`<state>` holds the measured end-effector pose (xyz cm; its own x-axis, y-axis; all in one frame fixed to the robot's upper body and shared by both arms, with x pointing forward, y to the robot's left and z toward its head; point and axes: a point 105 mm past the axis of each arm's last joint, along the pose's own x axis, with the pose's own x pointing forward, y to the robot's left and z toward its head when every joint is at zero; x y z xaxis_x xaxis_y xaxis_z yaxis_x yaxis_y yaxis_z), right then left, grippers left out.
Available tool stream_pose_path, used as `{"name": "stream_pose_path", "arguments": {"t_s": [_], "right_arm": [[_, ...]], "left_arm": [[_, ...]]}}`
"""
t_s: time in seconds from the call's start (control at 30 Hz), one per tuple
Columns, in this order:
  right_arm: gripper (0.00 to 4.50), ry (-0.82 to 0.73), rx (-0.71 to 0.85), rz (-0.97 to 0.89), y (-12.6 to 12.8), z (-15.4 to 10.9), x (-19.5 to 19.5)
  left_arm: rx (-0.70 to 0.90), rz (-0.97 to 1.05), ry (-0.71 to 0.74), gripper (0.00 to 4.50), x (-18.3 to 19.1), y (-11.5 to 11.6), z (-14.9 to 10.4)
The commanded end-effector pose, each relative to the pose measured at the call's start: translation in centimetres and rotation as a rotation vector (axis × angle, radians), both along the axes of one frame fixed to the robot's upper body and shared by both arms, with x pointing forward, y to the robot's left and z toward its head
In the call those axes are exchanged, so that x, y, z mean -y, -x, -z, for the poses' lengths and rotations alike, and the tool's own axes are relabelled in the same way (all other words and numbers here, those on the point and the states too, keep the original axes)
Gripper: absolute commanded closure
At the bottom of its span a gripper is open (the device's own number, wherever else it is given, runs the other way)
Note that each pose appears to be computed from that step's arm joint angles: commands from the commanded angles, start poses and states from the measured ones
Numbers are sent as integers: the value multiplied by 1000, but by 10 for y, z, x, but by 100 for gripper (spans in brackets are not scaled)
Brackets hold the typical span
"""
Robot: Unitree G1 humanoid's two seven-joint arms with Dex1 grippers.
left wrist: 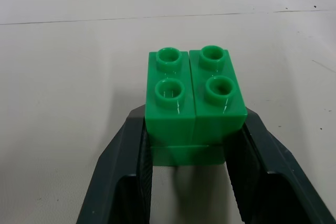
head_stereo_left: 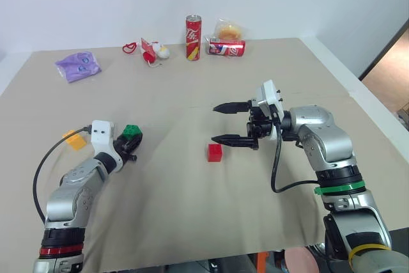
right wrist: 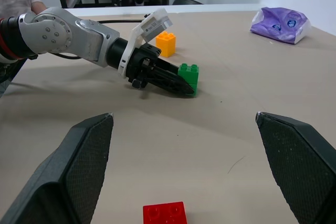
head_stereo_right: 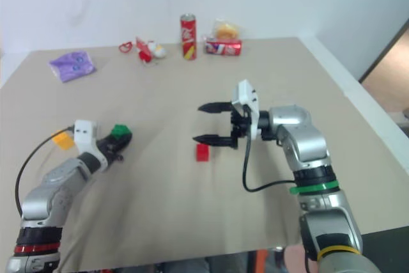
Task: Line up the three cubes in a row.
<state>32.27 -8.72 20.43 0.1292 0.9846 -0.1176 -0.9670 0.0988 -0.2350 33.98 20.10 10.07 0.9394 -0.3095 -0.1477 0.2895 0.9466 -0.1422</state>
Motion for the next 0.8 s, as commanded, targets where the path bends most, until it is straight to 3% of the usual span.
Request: {"name": "stream_pose_path", "arguments": {"t_s": [0.03,0.2,0.4,0.63,0.8], "right_arm": [[0,-23,55,-16,3,-13,-2],[0,-22,60,-28,4,-14,-4],[0,-25,58,-56,11,-20,-3],[0,-16,38,-98,30,-21,1],[0,41,-22,-121,52,-10,17]], "left_arm": [[0,27,-56,317,-1,-1,-1],[104,205,-94,317,21,0,-19],[235,595,-158,317,60,18,-43],[234,944,-288,317,76,35,-31],[244,1072,-327,317,78,30,-24]]}}
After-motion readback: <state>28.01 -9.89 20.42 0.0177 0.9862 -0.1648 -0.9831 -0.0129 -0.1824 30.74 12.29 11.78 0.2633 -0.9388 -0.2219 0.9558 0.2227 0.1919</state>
